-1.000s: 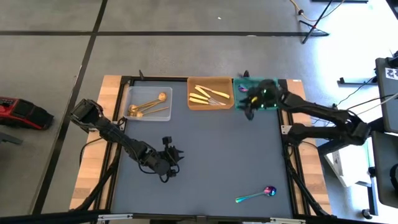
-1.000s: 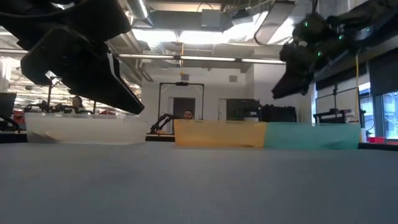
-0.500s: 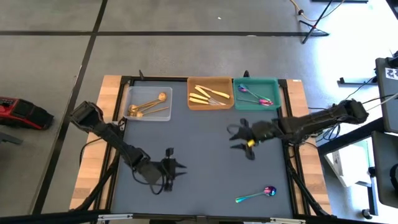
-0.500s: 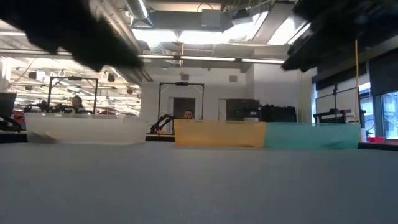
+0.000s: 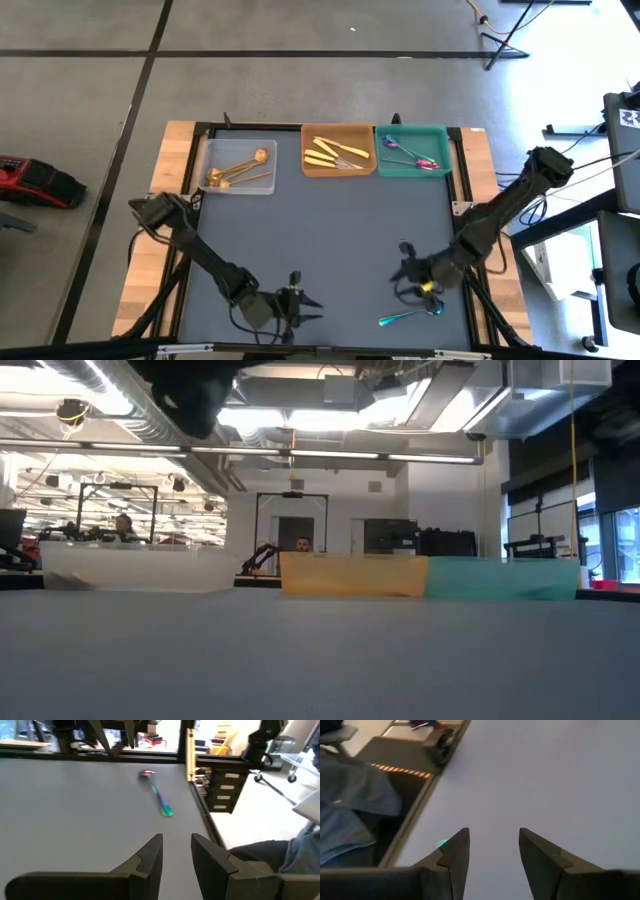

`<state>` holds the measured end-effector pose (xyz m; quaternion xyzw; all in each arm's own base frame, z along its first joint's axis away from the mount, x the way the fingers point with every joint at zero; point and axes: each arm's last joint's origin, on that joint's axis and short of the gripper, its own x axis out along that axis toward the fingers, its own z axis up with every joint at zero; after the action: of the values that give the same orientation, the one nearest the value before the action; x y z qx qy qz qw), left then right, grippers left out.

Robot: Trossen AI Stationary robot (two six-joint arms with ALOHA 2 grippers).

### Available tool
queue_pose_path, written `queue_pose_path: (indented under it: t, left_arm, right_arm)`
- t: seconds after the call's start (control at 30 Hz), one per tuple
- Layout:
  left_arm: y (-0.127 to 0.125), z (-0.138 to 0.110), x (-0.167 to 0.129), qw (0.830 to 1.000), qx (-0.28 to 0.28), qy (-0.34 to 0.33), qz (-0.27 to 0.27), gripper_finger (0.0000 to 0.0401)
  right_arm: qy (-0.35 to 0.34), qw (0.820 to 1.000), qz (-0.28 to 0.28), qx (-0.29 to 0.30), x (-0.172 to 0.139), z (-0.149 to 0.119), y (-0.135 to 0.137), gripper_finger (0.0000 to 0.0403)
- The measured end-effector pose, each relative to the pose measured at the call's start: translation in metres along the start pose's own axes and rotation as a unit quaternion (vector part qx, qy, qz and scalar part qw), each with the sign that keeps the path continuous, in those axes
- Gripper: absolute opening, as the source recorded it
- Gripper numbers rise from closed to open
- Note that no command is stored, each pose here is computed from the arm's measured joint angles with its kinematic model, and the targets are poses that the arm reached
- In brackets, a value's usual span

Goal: Sort silverware by color (type)
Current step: Put the blue spoon into the blue bin

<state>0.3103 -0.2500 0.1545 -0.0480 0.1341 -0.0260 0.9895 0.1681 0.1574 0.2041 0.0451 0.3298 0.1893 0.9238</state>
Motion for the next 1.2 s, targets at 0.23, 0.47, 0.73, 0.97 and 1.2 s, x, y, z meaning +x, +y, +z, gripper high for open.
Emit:
queue_pose_path:
  t: [0.23, 0.47, 0.73, 0.97, 1.2]
  left_arm:
    - [-0.024, -0.013, 0.028, 0.999, -0.041, 0.009, -0.023, 0.0096]
    - [-0.037, -0.009, 0.039, 0.995, -0.09, -0.002, -0.033, 0.0096]
    - [-0.048, -0.012, 0.031, 0.993, -0.11, -0.002, -0.041, 0.0096]
    - [-0.049, -0.012, 0.03, 0.994, -0.108, -0.008, -0.028, 0.0096]
    - [-0.044, 0.003, 0.03, 0.992, -0.123, -0.025, -0.027, 0.0096]
  right_arm:
    - [0.091, 0.995, 0.028, -0.012, 0.019, -0.042, 0.038, 0.0161]
    - [0.157, 0.988, -0.002, 0.001, 0.038, -0.075, 0.047, 0.0161]
    - [0.159, 0.987, -0.032, -0.009, 0.05, -0.084, 0.045, 0.0151]
    - [0.156, 0.987, -0.036, -0.024, 0.05, -0.083, 0.044, 0.0035]
    - [0.151, 0.987, -0.05, -0.034, 0.05, -0.075, 0.035, 0.003]
